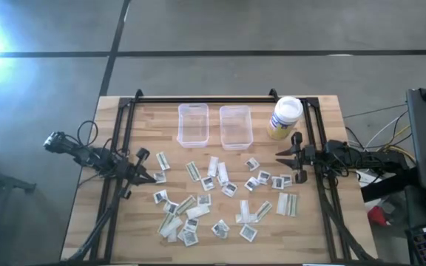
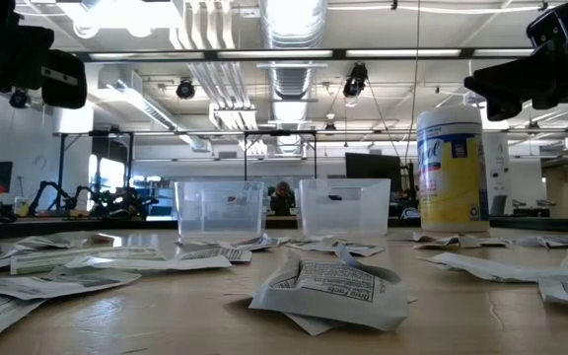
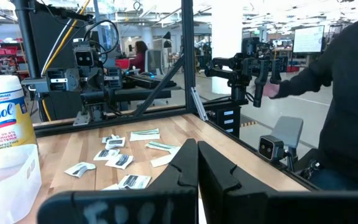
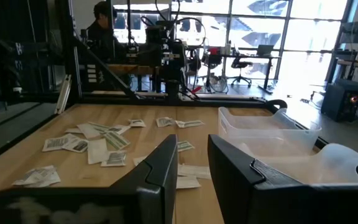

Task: Pick & Place First Aid Supplies

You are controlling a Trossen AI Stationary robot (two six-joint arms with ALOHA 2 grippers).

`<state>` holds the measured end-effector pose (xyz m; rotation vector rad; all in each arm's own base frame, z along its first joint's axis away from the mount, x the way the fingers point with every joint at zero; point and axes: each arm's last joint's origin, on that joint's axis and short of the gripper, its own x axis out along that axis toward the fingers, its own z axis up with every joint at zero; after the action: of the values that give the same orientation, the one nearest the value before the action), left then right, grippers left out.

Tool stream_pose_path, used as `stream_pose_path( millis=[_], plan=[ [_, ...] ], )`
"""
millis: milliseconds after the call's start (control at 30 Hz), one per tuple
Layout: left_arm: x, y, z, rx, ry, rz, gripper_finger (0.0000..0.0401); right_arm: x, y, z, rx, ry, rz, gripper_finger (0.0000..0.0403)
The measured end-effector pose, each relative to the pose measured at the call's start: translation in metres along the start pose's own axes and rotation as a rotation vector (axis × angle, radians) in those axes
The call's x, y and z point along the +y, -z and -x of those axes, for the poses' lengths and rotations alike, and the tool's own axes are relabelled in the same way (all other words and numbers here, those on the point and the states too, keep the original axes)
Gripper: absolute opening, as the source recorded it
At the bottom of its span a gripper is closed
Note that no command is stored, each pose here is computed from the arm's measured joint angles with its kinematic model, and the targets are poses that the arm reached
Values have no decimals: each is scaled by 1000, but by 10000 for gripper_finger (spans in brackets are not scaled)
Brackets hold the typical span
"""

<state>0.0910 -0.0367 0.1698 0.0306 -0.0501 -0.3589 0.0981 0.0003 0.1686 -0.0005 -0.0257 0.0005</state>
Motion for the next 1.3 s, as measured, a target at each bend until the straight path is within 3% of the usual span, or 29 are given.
stream_pose_path(
  millis=[600, 1100, 1300],
  plan=[
    [0, 0, 0, 1, 0, 0, 0, 0, 0, 0, -1, 0, 1, 86],
    [1, 0, 0, 1, -27, -4, 0, 0, -1, 0, -15, -4, -168, 86],
    [1, 0, 0, 1, -29, -4, 0, 0, -11, 1, -113, -13, -183, 86]
  ],
)
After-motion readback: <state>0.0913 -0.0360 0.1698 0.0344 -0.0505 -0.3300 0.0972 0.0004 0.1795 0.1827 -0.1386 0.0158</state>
